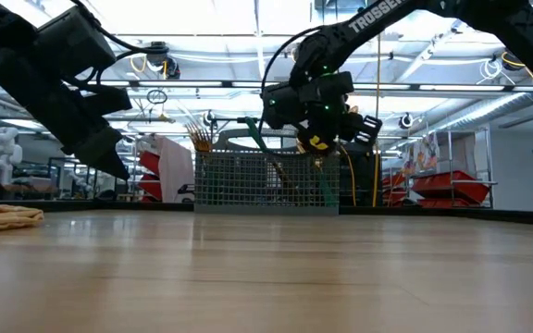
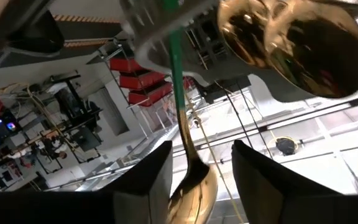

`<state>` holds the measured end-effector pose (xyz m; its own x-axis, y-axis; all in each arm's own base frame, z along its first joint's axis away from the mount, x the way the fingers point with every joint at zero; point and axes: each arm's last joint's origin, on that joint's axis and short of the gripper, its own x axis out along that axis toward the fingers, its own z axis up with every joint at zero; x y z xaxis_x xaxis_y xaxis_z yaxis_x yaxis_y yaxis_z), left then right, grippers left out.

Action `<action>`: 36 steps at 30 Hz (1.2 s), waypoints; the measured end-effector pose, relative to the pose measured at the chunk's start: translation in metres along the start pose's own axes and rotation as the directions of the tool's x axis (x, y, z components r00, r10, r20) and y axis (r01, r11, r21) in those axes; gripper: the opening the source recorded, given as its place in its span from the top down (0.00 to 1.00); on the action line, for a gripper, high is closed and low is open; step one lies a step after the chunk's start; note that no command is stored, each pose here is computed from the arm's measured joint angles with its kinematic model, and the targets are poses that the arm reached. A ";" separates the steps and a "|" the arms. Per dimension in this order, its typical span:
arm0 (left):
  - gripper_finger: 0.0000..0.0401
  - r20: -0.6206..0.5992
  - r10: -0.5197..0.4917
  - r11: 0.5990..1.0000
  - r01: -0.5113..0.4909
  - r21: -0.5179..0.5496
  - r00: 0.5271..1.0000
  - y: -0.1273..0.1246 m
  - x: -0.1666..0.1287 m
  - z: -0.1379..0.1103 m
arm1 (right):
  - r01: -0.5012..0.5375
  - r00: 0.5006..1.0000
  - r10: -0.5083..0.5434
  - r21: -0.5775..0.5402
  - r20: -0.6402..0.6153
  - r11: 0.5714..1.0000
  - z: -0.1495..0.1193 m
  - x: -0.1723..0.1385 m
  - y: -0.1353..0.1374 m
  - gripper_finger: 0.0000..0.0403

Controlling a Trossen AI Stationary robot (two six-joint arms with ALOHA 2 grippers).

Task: Sort silverware
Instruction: Put the green spoon into the gray silverware basket, then return to Home Position

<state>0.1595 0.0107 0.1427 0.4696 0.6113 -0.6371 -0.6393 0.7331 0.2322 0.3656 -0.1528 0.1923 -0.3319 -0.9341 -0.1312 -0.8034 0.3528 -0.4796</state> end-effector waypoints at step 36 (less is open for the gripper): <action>0.97 0.445 -0.332 0.936 0.231 0.267 0.831 -0.017 -0.055 0.062 | -0.881 0.397 -0.112 0.412 0.911 0.232 -0.303 -0.064 -0.013 0.60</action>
<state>0.1815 -0.0170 0.2195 0.8740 0.3976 -0.2795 -0.3273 0.9066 0.2662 0.2476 -0.0811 0.4696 0.4087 -0.4594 -0.7886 0.3098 0.8826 -0.3536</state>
